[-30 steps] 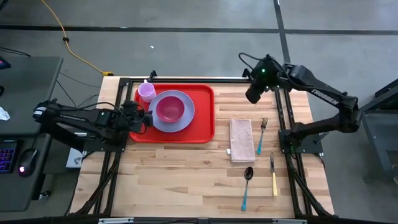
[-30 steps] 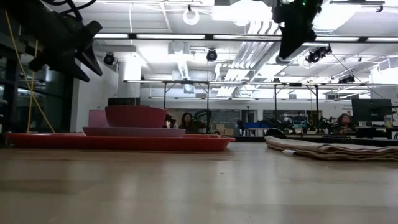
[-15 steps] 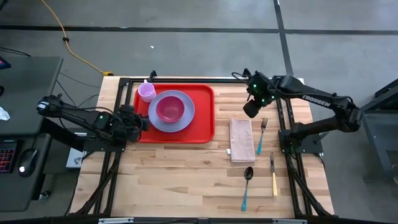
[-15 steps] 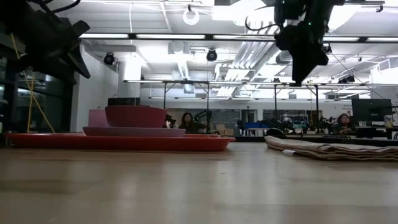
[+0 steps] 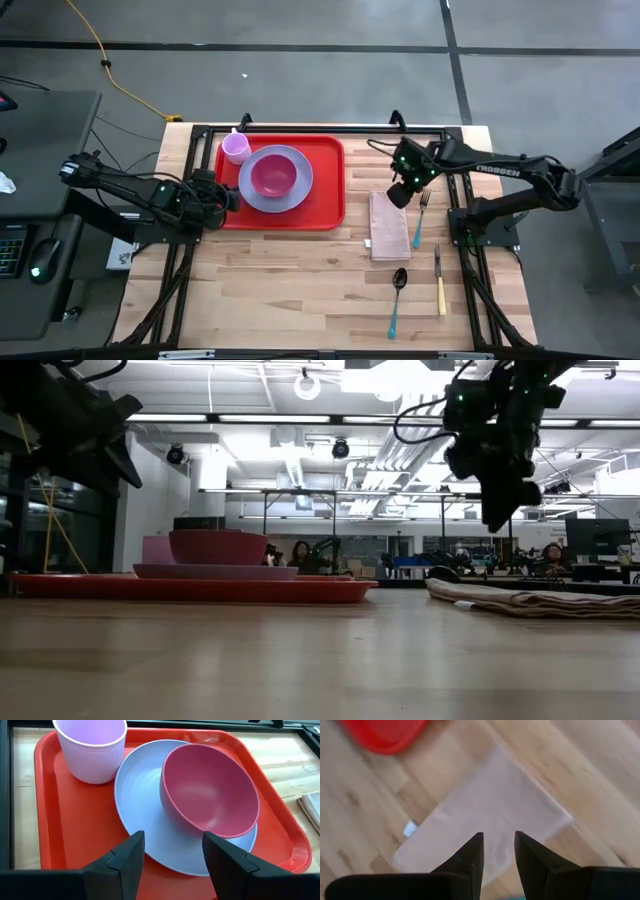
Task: Set up tray
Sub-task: Put the brown napkin on the orange tray to the right of the light purple plate
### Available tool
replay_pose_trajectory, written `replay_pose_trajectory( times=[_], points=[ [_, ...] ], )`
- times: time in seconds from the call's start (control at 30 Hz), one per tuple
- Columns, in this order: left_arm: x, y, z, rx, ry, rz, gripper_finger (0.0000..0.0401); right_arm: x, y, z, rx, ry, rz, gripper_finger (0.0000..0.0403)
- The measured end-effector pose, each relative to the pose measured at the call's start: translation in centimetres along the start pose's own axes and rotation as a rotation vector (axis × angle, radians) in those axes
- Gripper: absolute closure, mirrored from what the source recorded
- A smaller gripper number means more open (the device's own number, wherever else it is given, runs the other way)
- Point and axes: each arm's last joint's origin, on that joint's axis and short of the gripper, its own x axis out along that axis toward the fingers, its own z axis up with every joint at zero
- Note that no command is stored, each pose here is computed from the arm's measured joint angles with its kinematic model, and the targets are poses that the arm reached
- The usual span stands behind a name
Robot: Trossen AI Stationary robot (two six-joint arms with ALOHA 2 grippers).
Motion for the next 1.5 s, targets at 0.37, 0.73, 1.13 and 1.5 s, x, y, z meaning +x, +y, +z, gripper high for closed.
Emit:
replay_pose_trajectory(
  times=[0.37, 0.73, 1.13, 1.5],
  points=[
    [0.0, 0.0, -0.2, 0.002, 0.055, -0.003, 0.0174, 0.9, -0.1, 0.0, -0.430, -0.019, -0.007, 0.0315],
    [0.0, 0.0, -0.2, 0.011, 0.076, -0.003, 0.0174, 4.7, -0.6, 1.1, -0.632, 0.106, -0.050, 0.0315],
    [0.0, 0.2, -0.2, 0.028, 0.078, 0.013, 0.0174, 6.7, -1.1, 2.1, -0.719, 0.115, -0.171, 0.0315],
    [0.0, 0.4, -0.3, 0.038, 0.107, 0.023, 0.0174, 6.7, -1.0, 2.4, -0.770, 0.090, -0.181, 0.0315]
  ],
)
